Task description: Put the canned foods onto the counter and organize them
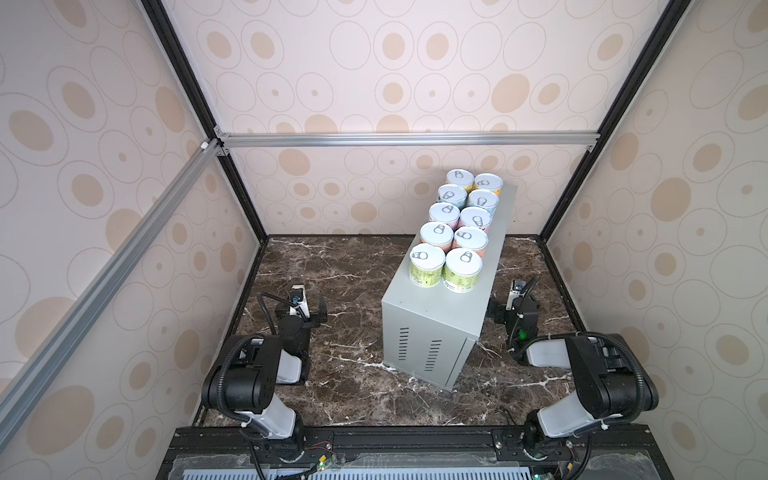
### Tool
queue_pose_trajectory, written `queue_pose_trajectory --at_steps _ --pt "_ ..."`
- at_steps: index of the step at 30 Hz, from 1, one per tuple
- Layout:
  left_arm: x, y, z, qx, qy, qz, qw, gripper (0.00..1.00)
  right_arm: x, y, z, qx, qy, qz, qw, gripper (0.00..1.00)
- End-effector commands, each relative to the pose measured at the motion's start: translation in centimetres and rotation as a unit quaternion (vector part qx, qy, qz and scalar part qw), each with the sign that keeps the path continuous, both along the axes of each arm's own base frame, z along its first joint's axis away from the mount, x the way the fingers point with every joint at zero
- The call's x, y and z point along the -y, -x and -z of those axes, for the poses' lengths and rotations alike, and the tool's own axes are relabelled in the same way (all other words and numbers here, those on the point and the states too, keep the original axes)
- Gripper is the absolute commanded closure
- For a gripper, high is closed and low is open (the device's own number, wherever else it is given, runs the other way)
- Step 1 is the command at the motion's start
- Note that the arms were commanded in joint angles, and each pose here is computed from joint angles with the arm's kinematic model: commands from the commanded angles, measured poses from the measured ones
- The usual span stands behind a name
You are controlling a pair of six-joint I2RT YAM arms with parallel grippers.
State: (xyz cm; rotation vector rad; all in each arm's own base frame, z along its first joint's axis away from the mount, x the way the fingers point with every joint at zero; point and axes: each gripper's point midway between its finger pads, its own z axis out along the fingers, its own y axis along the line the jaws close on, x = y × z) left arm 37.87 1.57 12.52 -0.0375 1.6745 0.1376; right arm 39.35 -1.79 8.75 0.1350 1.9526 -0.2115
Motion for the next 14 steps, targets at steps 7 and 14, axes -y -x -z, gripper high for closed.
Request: queue_pose_trajectory --at_steps 7,14 --pt "0.06 -0.02 -0.35 0.005 0.001 0.003 1.000 0.01 0.01 0.23 0.00 0.000 -0.001 -0.001 1.000 0.00" --pt "0.03 0.02 -0.35 0.005 0.001 0.002 1.000 0.01 0.02 0.23 0.03 -0.001 -0.002 -0.001 1.000 0.00"
